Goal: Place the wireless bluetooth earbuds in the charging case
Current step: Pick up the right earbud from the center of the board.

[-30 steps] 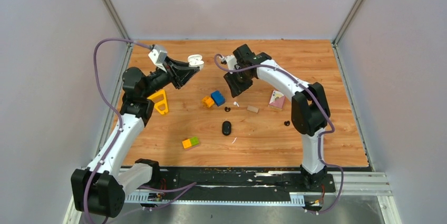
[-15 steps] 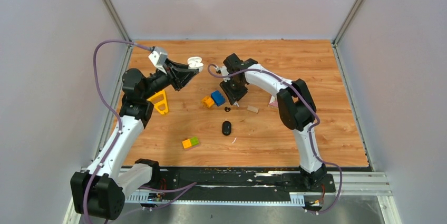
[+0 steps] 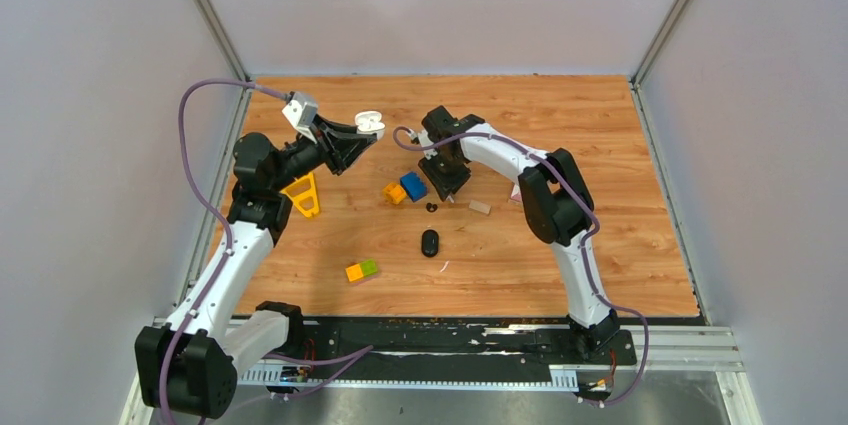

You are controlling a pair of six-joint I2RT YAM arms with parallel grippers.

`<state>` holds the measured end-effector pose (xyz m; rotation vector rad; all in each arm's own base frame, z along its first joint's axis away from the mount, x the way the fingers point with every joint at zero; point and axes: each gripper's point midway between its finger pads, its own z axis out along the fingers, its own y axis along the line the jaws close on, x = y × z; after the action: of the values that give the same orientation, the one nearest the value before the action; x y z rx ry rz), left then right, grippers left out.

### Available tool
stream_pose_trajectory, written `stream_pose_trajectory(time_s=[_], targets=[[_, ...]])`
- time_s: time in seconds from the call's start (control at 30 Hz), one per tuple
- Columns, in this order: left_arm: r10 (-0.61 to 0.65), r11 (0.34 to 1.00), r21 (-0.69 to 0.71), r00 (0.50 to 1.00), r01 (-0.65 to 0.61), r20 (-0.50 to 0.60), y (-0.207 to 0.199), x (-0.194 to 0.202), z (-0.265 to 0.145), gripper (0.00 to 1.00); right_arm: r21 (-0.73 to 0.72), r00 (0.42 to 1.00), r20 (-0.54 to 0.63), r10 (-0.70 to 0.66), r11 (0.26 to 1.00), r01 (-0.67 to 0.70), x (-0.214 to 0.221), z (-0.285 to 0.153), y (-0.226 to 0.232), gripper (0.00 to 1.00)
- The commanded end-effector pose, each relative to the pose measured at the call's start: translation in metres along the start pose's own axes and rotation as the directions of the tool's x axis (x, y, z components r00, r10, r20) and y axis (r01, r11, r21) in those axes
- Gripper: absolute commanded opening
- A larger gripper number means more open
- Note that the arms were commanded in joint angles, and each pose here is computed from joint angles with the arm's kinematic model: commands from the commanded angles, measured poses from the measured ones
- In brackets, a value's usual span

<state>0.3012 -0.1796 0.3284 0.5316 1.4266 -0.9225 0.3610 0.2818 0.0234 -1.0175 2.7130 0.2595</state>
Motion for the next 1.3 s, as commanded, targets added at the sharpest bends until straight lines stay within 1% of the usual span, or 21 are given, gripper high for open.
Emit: stream_pose_trajectory(time_s=[0.0, 0.33, 0.4, 0.57, 0.7, 0.87, 1.03, 1.13, 1.23, 1.27], targets=[[0.037, 0.999, -0.005, 0.998, -0.037, 0.042, -0.002, -0.014, -0.003, 0.00, 0.026, 0.999, 0.046, -0.013, 1.000, 0.012, -0.017, 0.003, -0.004, 0.36], [0.032, 0.999, -0.011, 0.998, -0.031, 0.045, -0.001, -0.011, -0.005, 0.00, 0.027, 1.000, -0.004, -0.008, 1.000, 0.008, -0.001, 0.011, -0.001, 0.32], [0.032, 0.999, -0.012, 0.998, -0.032, 0.047, -0.001, -0.011, -0.005, 0.00, 0.023, 1.000, -0.019, -0.001, 1.000, 0.002, 0.005, 0.012, 0.000, 0.28], [0.028, 1.000, -0.014, 0.998, -0.028, 0.047, 0.000, -0.008, -0.005, 0.00, 0.011, 1.000, -0.019, 0.009, 1.000, -0.008, 0.008, 0.009, 0.004, 0.14], [0.027, 1.000, -0.012, 0.999, -0.027, 0.045, 0.000, -0.009, -0.005, 0.00, 0.036, 0.998, 0.057, 0.013, 0.999, -0.015, -0.013, -0.015, 0.000, 0.10], [0.024, 1.000, -0.011, 0.999, -0.024, 0.044, 0.002, -0.008, -0.003, 0.00, 0.053, 0.971, 0.239, 0.005, 0.998, -0.018, -0.045, -0.082, -0.007, 0.09], [0.024, 1.000, 0.001, 0.998, -0.025, 0.065, 0.004, -0.015, 0.004, 0.00, 0.063, 0.909, 0.413, -0.051, 0.998, 0.028, -0.054, -0.156, -0.002, 0.09], [0.019, 1.000, 0.016, 0.997, -0.020, 0.077, 0.006, -0.020, 0.009, 0.00, 0.055, 0.847, 0.526, -0.082, 0.997, 0.062, -0.057, -0.199, 0.007, 0.10], [0.017, 0.999, 0.047, 0.996, -0.021, 0.084, 0.005, -0.025, 0.015, 0.00, 0.045, 0.706, 0.701, -0.102, 0.994, 0.099, -0.074, -0.258, 0.023, 0.10], [0.017, 0.998, 0.055, 0.996, -0.022, 0.086, 0.004, -0.026, 0.016, 0.00, 0.038, 0.641, 0.761, -0.101, 0.993, 0.112, -0.081, -0.279, 0.029, 0.10]])
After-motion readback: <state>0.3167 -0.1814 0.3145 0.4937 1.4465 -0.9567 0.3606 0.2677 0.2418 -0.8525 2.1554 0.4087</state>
